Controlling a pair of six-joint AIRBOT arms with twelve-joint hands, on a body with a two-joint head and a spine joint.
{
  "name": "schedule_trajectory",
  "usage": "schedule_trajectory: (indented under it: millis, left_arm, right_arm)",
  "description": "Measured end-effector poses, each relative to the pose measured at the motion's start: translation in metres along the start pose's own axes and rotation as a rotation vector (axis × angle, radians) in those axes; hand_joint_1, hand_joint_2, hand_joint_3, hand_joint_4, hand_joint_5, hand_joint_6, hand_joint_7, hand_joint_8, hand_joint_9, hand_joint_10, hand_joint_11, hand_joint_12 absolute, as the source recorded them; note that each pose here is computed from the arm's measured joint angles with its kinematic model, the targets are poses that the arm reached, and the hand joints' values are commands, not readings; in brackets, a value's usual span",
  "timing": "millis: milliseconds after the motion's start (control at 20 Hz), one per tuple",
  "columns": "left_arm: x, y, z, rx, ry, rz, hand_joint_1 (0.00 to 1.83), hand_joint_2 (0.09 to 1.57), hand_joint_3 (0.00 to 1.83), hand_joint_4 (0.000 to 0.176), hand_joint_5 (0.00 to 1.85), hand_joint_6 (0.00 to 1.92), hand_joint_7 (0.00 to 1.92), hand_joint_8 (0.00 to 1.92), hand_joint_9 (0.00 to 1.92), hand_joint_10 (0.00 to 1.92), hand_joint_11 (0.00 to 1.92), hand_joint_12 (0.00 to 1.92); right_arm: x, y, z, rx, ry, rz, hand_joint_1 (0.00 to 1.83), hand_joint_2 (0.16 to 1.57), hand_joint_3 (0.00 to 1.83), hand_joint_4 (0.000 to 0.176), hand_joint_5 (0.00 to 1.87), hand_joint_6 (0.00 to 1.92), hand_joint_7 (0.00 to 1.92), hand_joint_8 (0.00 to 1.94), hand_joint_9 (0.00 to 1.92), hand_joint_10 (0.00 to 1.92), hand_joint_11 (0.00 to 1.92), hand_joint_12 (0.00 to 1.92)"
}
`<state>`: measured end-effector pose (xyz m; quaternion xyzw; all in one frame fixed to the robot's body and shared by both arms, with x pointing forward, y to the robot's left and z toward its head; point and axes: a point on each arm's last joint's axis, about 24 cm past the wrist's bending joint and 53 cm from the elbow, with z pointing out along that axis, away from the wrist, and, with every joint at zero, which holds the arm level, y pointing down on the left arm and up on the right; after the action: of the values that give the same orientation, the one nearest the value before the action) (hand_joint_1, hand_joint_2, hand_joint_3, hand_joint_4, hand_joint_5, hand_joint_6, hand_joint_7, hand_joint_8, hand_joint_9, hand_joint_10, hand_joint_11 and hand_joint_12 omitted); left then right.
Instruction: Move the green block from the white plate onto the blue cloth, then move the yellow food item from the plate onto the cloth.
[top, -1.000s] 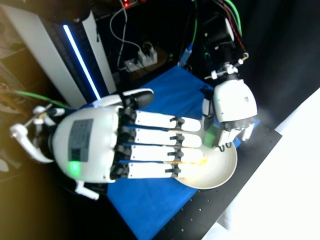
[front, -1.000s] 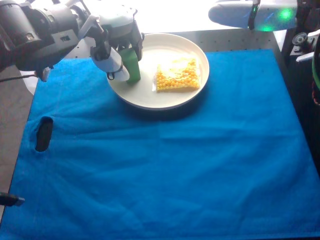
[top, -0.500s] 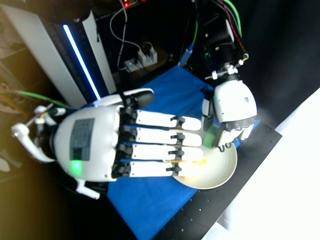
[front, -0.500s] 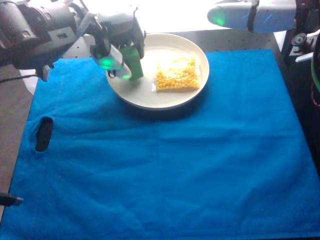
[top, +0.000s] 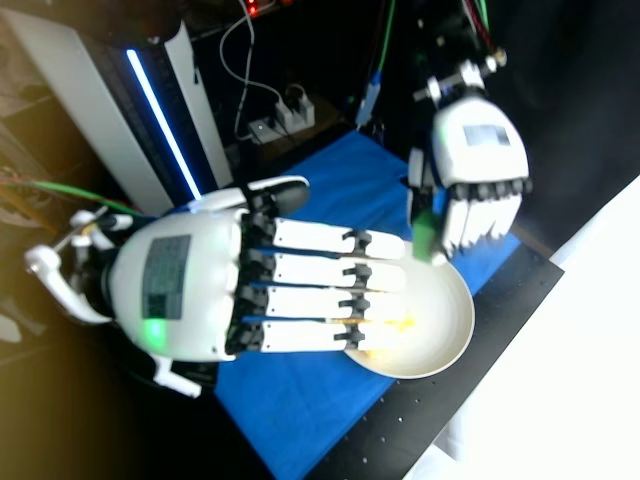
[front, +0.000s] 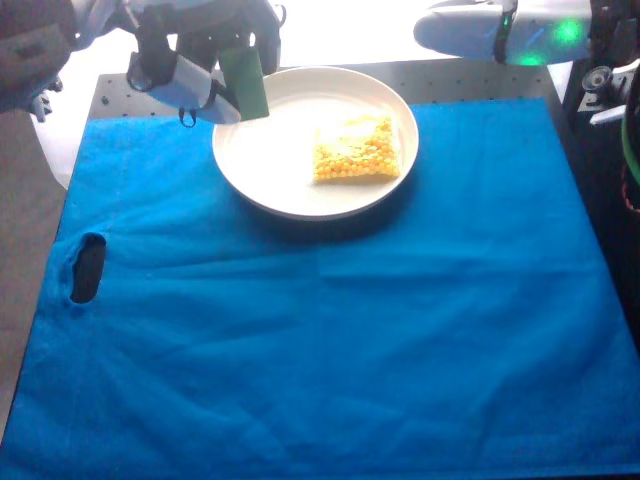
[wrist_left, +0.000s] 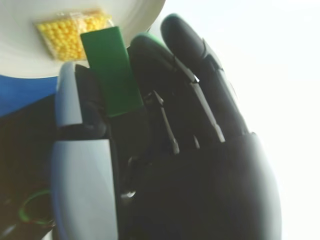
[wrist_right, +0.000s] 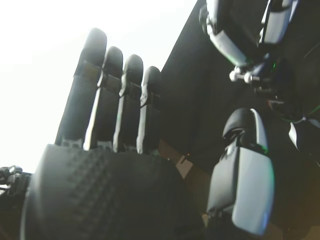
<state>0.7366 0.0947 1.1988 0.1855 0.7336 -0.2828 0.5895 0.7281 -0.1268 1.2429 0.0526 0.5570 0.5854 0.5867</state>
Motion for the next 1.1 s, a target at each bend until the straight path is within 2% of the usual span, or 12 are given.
schedule_trajectory:
  millis: [50,150,250,300,350,400,450,650,750,800,1000,1100]
  left_arm:
    - [0.000,-0.007,-0.005,0.019,-0.001,0.018,1.27,1.08,0.00,0.000,1.05,0.65,1.08,1.04,1.19,0.53,1.02,0.83]
    - [-0.002,-0.017,-0.014,0.053,-0.009,0.028,1.25,1.13,0.00,0.000,0.97,0.79,0.94,1.25,1.02,0.68,0.85,1.09]
    - [0.001,-0.027,-0.025,0.088,-0.009,0.033,1.24,1.14,0.00,0.000,0.94,0.83,0.94,1.27,0.94,0.81,0.82,1.08]
    - [0.005,-0.030,-0.031,0.100,-0.004,0.035,1.22,1.20,0.00,0.000,0.80,1.03,0.86,1.41,0.83,0.90,0.74,1.19]
    - [0.009,-0.034,-0.036,0.111,0.003,0.039,1.22,1.23,0.00,0.000,0.74,1.11,0.81,1.50,0.76,1.06,0.71,1.33]
    - [0.012,-0.039,-0.040,0.126,0.007,0.040,1.19,1.28,0.00,0.000,0.67,1.13,0.72,1.65,0.71,1.49,0.74,1.65]
    - [0.014,-0.043,-0.045,0.141,0.009,0.043,1.19,1.28,0.00,0.000,0.67,1.13,0.72,1.67,0.70,1.59,0.75,1.71]
    - [0.017,-0.060,-0.066,0.211,0.016,0.020,1.22,1.20,0.00,0.000,0.81,1.01,0.85,1.42,0.80,1.04,0.71,1.31]
    - [0.027,-0.068,-0.071,0.269,0.085,-0.028,1.25,1.16,0.00,0.000,0.91,0.86,0.92,1.31,0.89,0.99,0.76,1.39]
    - [0.027,-0.073,-0.073,0.287,0.103,-0.019,1.25,1.15,0.00,0.000,0.92,0.83,0.93,1.31,0.93,1.03,0.77,1.46]
    - [0.034,-0.088,-0.087,0.346,0.127,-0.049,1.26,1.09,0.00,0.000,1.06,0.64,1.05,1.08,0.99,0.88,0.75,1.46]
    - [0.039,-0.091,-0.091,0.357,0.141,-0.044,1.16,1.08,0.00,0.000,1.08,0.76,0.91,1.21,0.80,1.56,0.67,1.87]
  right_arm:
    - [0.000,0.000,0.000,0.001,-0.001,0.001,0.43,0.91,0.01,0.000,0.60,0.00,0.55,0.01,0.53,0.00,0.60,0.00]
    - [0.000,0.000,0.000,0.000,-0.001,0.001,0.51,0.93,0.01,0.000,0.62,0.01,0.61,0.02,0.57,0.01,0.62,0.01]
    - [0.000,0.000,0.000,0.001,0.000,0.002,0.53,0.94,0.01,0.000,0.63,0.01,0.61,0.01,0.56,0.00,0.62,0.01]
    - [0.000,0.000,0.000,0.000,0.000,0.002,0.57,0.95,0.01,0.000,0.64,0.01,0.63,0.02,0.61,0.02,0.68,0.03]
    - [0.001,0.000,0.000,0.000,0.000,0.003,0.57,0.95,0.01,0.000,0.65,0.01,0.64,0.01,0.60,0.01,0.65,0.02]
    - [0.001,0.000,0.000,0.000,0.000,0.004,0.41,1.01,0.03,0.000,0.58,0.01,0.60,0.00,0.55,0.00,0.66,0.03]
    - [0.001,0.000,0.000,0.000,0.000,0.003,0.37,1.05,0.01,0.000,0.57,0.00,0.58,0.00,0.53,0.00,0.65,0.02]
    - [0.001,0.001,0.000,-0.001,0.000,0.006,0.37,1.07,0.01,0.000,0.60,0.01,0.62,0.01,0.56,0.01,0.70,0.05]
    - [0.003,0.001,0.001,-0.001,0.003,0.008,0.38,1.07,0.00,0.000,0.57,0.00,0.62,0.01,0.56,0.01,0.71,0.06]
    - [0.004,0.001,0.001,-0.004,0.005,0.007,0.39,1.06,0.00,0.000,0.54,0.00,0.62,0.01,0.56,0.01,0.69,0.06]
    - [0.004,0.001,0.001,-0.001,0.002,0.010,0.39,1.07,0.00,0.000,0.53,0.00,0.63,0.01,0.57,0.01,0.71,0.08]
    - [0.003,0.001,0.001,0.000,0.000,0.012,0.38,1.07,0.00,0.000,0.50,0.01,0.62,0.01,0.58,0.00,0.45,0.71]
